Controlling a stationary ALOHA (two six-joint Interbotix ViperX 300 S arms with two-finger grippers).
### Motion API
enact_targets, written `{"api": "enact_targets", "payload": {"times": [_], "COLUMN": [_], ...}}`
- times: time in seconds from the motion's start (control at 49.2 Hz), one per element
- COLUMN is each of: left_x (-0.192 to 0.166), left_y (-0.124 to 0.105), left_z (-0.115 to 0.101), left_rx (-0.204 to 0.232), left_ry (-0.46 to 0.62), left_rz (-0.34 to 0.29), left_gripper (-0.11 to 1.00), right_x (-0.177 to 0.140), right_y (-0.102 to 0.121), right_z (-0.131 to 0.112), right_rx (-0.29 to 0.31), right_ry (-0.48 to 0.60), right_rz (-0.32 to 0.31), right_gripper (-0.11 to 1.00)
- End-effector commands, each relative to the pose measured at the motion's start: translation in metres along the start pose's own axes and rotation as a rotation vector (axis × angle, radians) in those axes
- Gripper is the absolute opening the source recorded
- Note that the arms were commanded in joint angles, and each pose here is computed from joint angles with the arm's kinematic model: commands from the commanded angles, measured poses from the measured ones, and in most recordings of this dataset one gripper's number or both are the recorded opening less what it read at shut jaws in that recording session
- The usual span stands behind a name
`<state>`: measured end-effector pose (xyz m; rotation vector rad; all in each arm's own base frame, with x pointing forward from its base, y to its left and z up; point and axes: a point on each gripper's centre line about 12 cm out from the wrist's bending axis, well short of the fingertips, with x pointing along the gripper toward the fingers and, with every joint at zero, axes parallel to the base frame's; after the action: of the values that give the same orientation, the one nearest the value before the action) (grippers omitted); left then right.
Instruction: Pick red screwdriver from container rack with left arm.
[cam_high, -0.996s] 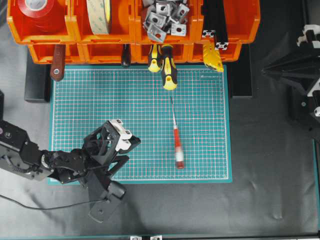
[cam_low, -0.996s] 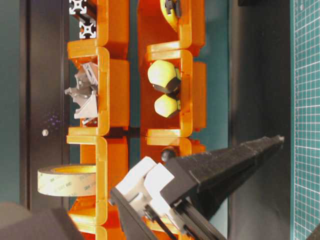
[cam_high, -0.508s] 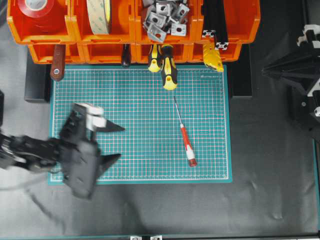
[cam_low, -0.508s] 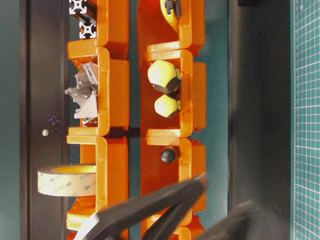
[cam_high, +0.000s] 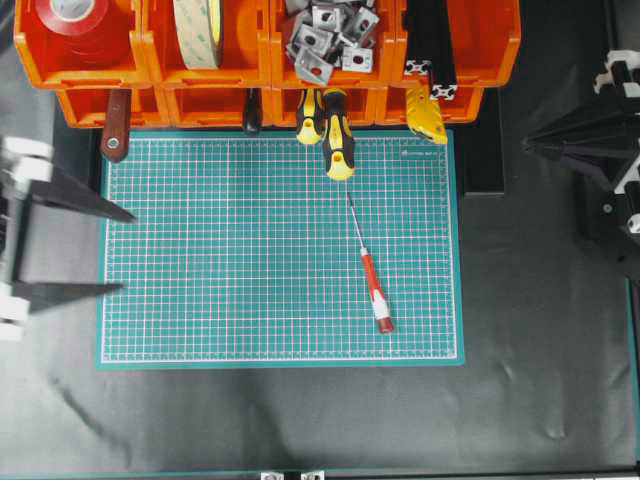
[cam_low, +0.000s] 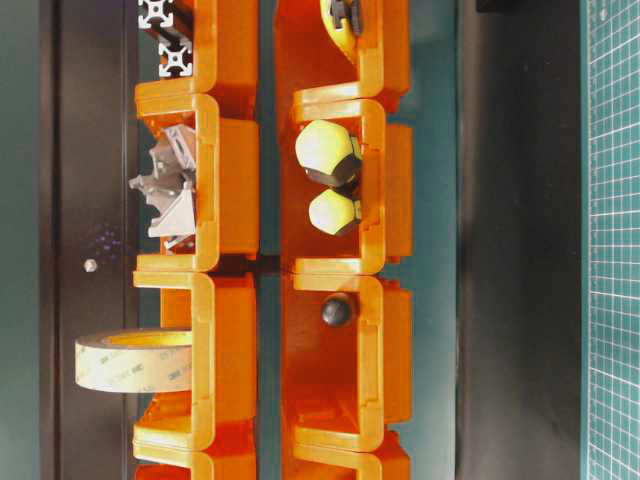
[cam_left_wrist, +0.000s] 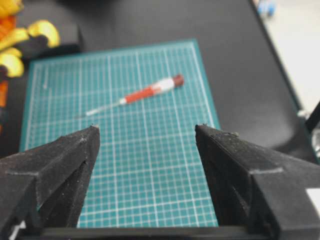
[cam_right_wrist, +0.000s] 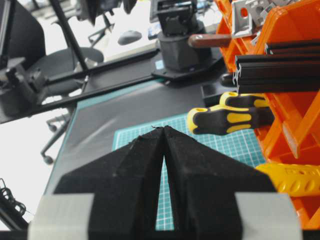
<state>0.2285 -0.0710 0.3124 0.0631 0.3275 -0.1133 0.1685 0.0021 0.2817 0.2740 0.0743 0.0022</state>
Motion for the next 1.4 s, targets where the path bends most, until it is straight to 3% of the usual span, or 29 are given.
{"api": "enact_targets", "payload": {"times": [0.0, 0.346, 1.382], "left_x": [-0.023, -0.065, -0.067], "left_y": [0.007, 0.024, 0.029], "left_z": [0.003, -0.014, -0.027], "left_rx": [-0.022, -0.064, -0.066], "left_ry": [-0.072, -0.186, -0.172], "left_rz": [-0.011, -0.014, 0.012], "left_gripper": [0.74, 0.74, 0.74], "right_x": [0.001, 0.001, 0.000], "right_y": [0.003, 0.001, -0.004], "right_z": [0.010, 0.004, -0.005], "right_rx": [0.000, 0.002, 0.002], "right_ry": [-0.013, 0.033, 0.090], "right_rz": [0.004, -0.009, -0.041], "right_gripper": [0.00, 0.00, 0.00]}}
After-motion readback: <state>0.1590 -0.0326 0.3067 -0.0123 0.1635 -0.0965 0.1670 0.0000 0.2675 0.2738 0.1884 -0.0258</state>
